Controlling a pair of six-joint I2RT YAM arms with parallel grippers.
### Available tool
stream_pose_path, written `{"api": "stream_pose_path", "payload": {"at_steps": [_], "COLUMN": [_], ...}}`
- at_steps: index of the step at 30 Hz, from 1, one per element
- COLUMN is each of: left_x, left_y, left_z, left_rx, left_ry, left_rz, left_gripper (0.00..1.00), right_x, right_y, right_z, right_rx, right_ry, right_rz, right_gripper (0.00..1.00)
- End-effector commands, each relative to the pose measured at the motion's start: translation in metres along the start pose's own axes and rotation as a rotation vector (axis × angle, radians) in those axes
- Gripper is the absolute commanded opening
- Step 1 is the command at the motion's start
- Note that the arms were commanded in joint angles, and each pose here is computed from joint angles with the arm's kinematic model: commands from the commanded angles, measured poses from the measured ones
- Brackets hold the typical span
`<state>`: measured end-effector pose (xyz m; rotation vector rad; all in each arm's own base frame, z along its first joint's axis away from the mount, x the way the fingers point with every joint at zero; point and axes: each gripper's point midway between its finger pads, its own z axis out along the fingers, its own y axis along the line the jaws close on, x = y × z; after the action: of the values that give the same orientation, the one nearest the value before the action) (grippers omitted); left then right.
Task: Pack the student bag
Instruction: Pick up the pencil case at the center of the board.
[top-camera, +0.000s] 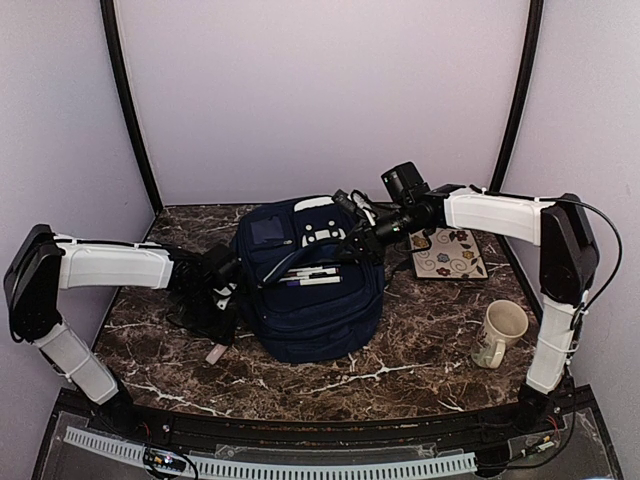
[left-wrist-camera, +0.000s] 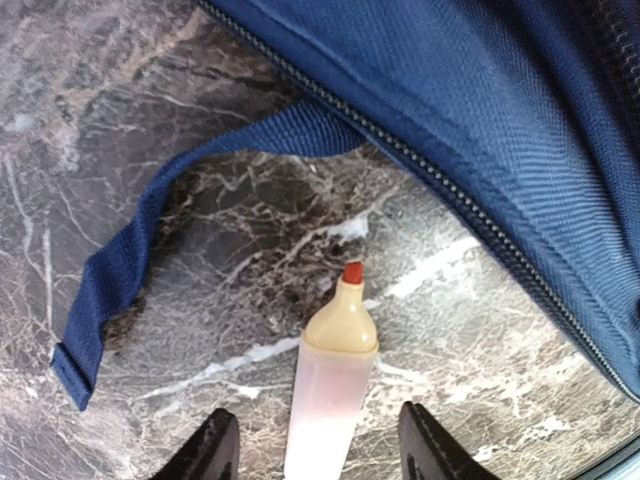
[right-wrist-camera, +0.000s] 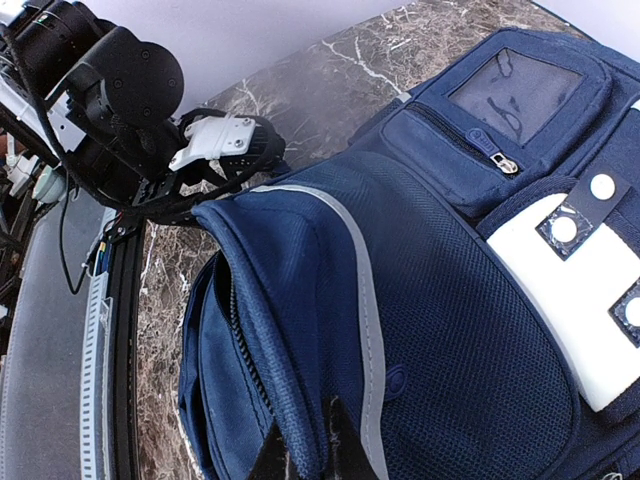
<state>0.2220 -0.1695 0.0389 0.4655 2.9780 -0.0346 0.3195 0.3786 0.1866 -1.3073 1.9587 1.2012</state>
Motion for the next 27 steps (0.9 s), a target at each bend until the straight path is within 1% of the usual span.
{"api": "stream_pose_path", "payload": {"at_steps": [1, 10, 15, 18, 22, 27], "left_x": [0.003, 0.001, 0.004, 0.008, 0.009, 0.013], "left_y": [0.004, 0.008, 0.007, 0.009, 0.012, 0.011], "left_z": [0.003, 0.011, 0.012, 0.012, 0.011, 0.014], "left_rx": [-0.028, -0.063, -0.058, -0.071, -0.084, -0.077], "left_ry": [0.031, 0.056, 0.071, 0.083, 0.081, 0.102], "left_rz": [0.003, 0.004, 0.002, -0.013, -0.037, -0.046], "left_gripper": [0.55, 0.36, 0.31, 0.31, 0.36, 0.36], "right_x": [-0.016, -0.014, -0.013, -0.012, -0.012, -0.012], "right_y": [0.012, 0.011, 0.01, 0.01, 0.01, 0.01], "right_z": [-0.002, 0.0, 0.001, 0.001, 0.002, 0.002], "right_rx": [-0.065, -0.065, -0.067, -0.069, -0.072, -0.074], "right_ry": [-0.047, -0.043, -0.041, -0.04, -0.039, -0.039], "right_rz": [-0.02, -0.019, -0.015, -0.014, -0.01, -0.01], "right_gripper": [0.0, 0.0, 0.0, 0.0, 0.0, 0.0]}}
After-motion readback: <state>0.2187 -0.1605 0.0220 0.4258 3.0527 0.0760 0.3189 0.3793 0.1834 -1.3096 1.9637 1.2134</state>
